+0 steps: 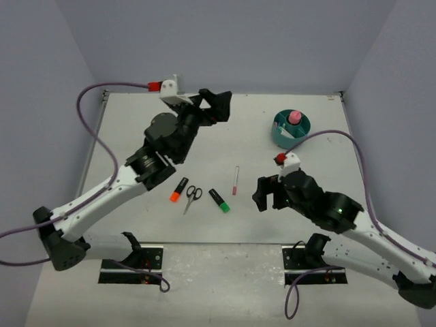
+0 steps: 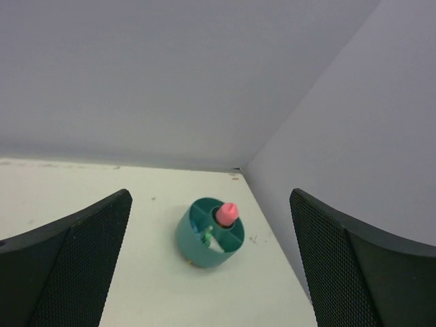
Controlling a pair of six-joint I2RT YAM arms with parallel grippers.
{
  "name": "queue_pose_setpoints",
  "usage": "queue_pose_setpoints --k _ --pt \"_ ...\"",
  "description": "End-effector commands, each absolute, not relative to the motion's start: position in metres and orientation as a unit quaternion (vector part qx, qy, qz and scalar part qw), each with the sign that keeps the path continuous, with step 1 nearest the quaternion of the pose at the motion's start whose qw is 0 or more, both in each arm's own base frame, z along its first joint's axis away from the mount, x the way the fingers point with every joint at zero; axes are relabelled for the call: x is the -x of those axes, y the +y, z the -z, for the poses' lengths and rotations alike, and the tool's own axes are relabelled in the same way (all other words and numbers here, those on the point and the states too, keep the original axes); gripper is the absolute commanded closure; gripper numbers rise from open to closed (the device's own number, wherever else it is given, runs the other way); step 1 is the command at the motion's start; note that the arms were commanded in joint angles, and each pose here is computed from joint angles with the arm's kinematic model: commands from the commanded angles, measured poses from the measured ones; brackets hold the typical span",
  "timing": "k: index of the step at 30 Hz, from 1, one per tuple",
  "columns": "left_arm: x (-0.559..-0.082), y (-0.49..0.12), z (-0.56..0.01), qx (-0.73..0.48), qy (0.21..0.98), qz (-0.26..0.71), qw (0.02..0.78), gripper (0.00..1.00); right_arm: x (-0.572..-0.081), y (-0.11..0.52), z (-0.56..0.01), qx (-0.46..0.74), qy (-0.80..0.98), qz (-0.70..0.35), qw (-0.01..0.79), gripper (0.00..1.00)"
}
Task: Sort the stationery into containers
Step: Move the pen to the center of the board.
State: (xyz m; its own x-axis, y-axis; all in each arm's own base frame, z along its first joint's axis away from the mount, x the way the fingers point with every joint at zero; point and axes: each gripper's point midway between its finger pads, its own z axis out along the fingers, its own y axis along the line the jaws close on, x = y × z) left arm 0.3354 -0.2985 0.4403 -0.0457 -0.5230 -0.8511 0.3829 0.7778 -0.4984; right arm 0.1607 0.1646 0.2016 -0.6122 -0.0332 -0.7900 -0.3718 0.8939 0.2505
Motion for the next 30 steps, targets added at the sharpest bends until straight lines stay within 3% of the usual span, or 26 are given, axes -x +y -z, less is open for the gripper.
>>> queue_pose_setpoints --k 1,7,9,14,20,27,30 --pt "-0.289 -0.244 -0.315 0.046 0.758 0.257 0.597 0.00 -0.193 0.211 -0.163 0.090 0.913 -0.158 0.365 0.01" --pt "-0.237 -0.213 -0.276 0.024 0.785 0.286 0.549 0.00 -0.250 0.239 -0.123 0.031 0.932 -0.090 0.349 0.05" --pt "-0.226 -0.205 -0.266 0.015 0.798 0.282 0.533 0.00 -0.266 0.257 -0.100 0.031 0.947 -0.087 0.306 0.18" --pt "-0.202 -0.187 -0.255 -0.003 0.799 0.295 0.525 0.00 -0.291 0.278 -0.062 0.021 0.963 -0.046 0.264 0.35" --pt "-0.189 -0.174 -0.241 -0.002 0.796 0.302 0.525 0.00 -0.295 0.262 -0.031 0.000 0.970 -0.002 0.245 0.46" --pt "-0.191 -0.177 -0.236 -0.007 0.801 0.297 0.519 0.00 -0.283 0.264 0.001 0.008 0.979 -0.023 0.204 0.60" --pt "-0.192 -0.179 -0.231 -0.010 0.807 0.292 0.514 0.00 -0.277 0.264 0.010 0.009 0.981 -0.036 0.189 0.79"
